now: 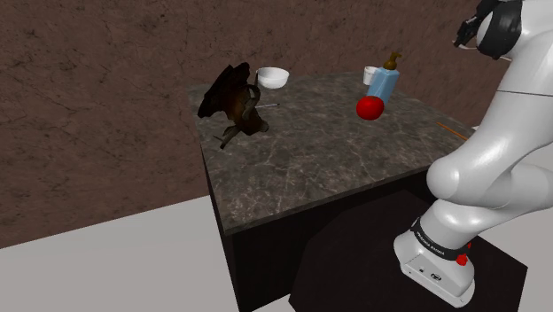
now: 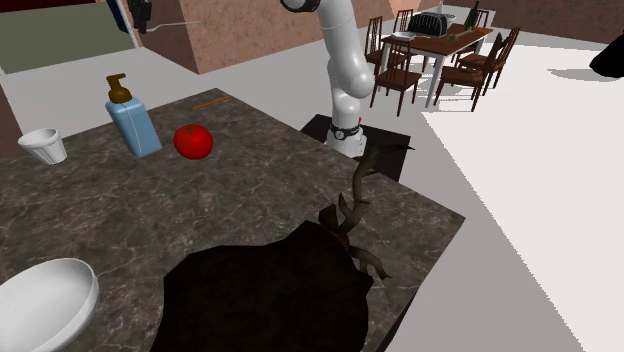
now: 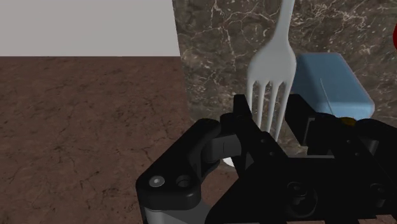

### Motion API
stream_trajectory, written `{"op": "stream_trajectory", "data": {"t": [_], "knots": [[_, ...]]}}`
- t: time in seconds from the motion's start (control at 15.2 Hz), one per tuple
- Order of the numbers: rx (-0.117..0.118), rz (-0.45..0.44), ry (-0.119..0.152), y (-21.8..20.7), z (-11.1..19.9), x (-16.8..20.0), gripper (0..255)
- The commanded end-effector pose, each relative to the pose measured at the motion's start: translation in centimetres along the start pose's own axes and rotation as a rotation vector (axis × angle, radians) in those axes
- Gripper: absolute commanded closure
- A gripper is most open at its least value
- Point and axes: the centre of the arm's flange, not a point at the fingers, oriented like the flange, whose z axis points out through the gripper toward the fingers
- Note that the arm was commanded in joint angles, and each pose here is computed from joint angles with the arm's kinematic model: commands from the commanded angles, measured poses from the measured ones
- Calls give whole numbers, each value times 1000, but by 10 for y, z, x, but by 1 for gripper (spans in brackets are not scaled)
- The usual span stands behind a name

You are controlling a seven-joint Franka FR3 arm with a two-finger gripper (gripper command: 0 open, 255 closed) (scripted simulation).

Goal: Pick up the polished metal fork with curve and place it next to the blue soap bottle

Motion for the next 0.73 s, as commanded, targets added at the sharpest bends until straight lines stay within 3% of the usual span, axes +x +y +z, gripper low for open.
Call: {"op": "stream_trajectory", "data": {"t": [0.0,0.66], "knots": [[0,-2,1,12,6,-3,255],[0,-2,1,7,57,-19,255]]}}
